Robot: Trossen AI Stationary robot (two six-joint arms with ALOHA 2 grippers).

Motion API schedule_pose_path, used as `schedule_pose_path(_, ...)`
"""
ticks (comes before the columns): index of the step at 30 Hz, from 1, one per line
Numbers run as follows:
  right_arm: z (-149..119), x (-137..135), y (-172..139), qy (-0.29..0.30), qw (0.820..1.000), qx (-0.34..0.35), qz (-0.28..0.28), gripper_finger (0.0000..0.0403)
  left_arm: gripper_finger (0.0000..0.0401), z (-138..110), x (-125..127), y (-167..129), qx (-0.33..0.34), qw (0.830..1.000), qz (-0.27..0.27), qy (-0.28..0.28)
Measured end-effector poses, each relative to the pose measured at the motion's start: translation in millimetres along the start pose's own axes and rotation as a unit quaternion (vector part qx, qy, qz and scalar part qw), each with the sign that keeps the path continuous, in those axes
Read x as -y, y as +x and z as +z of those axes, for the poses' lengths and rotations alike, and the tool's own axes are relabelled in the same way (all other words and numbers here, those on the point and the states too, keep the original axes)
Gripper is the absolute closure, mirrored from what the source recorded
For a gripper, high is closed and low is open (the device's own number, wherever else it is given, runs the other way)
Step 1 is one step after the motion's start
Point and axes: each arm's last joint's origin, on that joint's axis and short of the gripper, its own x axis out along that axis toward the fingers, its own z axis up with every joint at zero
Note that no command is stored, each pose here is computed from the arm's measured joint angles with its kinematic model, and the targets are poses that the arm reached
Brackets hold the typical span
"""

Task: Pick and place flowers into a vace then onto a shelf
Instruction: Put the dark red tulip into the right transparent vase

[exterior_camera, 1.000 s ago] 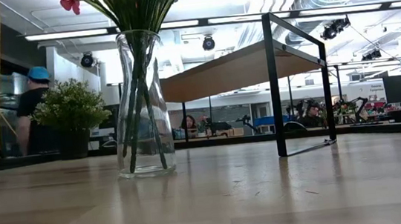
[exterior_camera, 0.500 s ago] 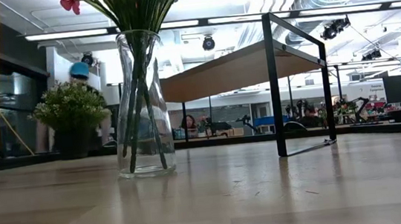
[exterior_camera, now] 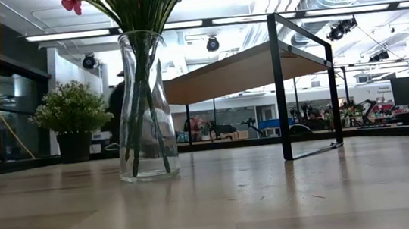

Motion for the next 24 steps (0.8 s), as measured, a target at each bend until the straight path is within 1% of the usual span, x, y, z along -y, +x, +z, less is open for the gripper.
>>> schedule_pose_path(7,0,1,4,0.005,1.000,-0.007,0.007,0.0248,0.0135,0,0,0,-0.001,1.000,0.000,0.001)
schedule_pose_path(10,1,1,8,0.007,1.000,-0.015,0.015,0.0248,0.0135,0,0,0,-0.001,1.000,-0.001,0.001)
schedule_pose_path(16,1,2,10,0.006,1.000,-0.015,0.009,0.0246,0.0135,0,0,0,-0.001,1.000,-0.001,0.000)
schedule_pose_path(24,1,3,10,0.006,1.000,-0.011,-0.001,0.0276,0.0135,0,0,0,0.000,1.000,0.000,0.000)
